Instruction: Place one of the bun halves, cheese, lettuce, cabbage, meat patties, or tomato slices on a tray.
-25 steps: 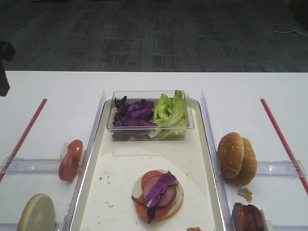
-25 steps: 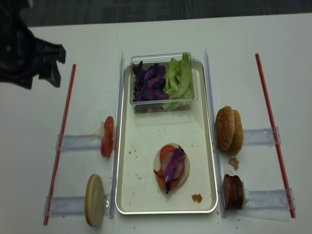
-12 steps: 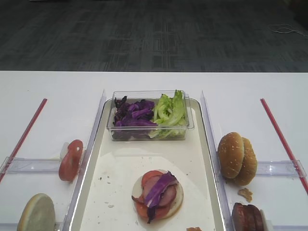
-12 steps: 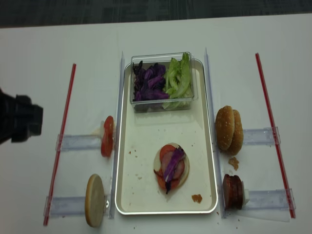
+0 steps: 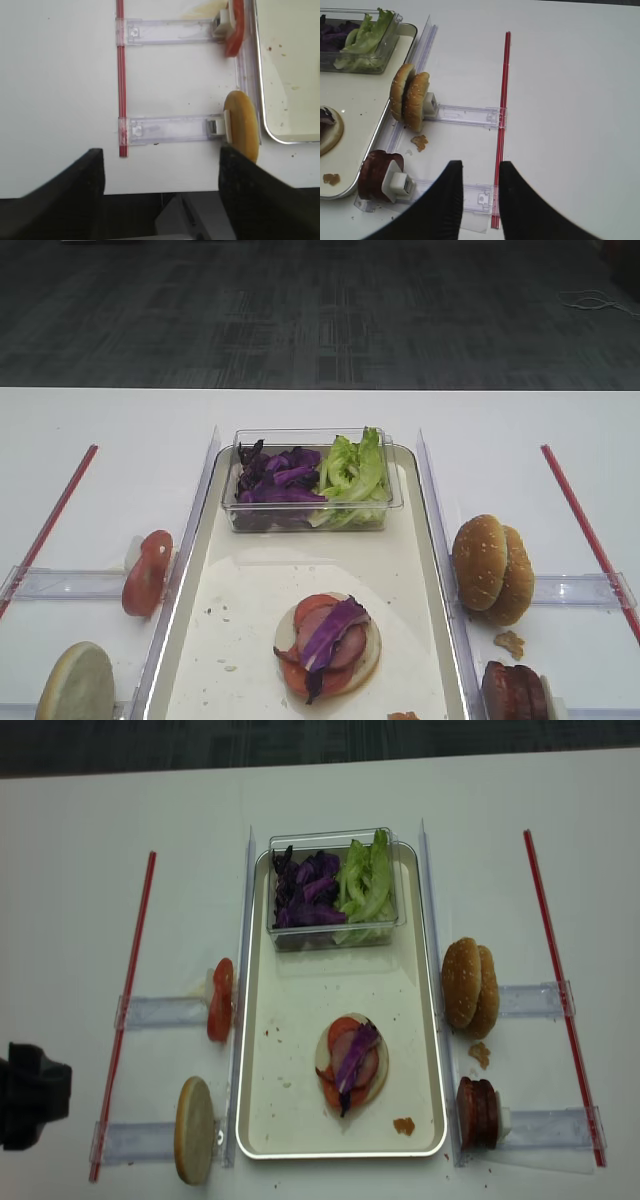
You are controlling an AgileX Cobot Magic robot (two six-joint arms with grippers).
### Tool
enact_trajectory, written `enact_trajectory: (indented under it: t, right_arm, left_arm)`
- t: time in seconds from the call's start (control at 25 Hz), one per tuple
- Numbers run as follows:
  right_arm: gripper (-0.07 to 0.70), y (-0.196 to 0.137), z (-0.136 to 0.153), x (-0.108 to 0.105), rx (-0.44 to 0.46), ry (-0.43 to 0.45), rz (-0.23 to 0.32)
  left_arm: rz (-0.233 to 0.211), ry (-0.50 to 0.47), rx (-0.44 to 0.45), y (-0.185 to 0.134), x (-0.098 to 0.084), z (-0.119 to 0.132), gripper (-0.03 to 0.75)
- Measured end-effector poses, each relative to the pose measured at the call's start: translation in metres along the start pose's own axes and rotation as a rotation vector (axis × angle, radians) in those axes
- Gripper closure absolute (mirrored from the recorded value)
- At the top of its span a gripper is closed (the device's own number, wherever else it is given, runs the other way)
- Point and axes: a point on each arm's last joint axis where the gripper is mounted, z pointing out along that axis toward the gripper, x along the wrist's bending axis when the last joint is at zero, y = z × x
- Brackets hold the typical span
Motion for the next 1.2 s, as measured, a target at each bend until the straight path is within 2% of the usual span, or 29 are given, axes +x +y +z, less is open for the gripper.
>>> enact_trajectory:
  t: [0.12, 0.32, 0.56, 0.84, 1.2]
  right_arm:
    - [0.415, 0.000, 0.000, 0.000, 0.000, 0.000, 0.000]
    - [0.415, 0.000, 0.000, 0.000, 0.000, 0.000, 0.000]
    - [0.416, 0.000, 0.000, 0.000, 0.000, 0.000, 0.000]
    - [0.416, 0.000, 0.000, 0.000, 0.000, 0.000, 0.000]
    - [0.415, 0.000, 0.000, 0.000, 0.000, 0.000, 0.000]
  left_arm:
    - [0.003, -0.002, -0.032, -0.018, 0.001, -0.001, 0.263]
    - [0.050, -0.013, -0.086, -0.039, 0.001, -0.004, 0.263]
    - [0.084, -0.035, -0.141, -0.055, 0.000, 0.001, 0.263]
    - [0.087, -0.046, -0.259, -0.071, 0.000, 0.008, 0.263]
    - [0.090, -0.044, -0.473, -0.102, 0.001, -0.006, 0.263]
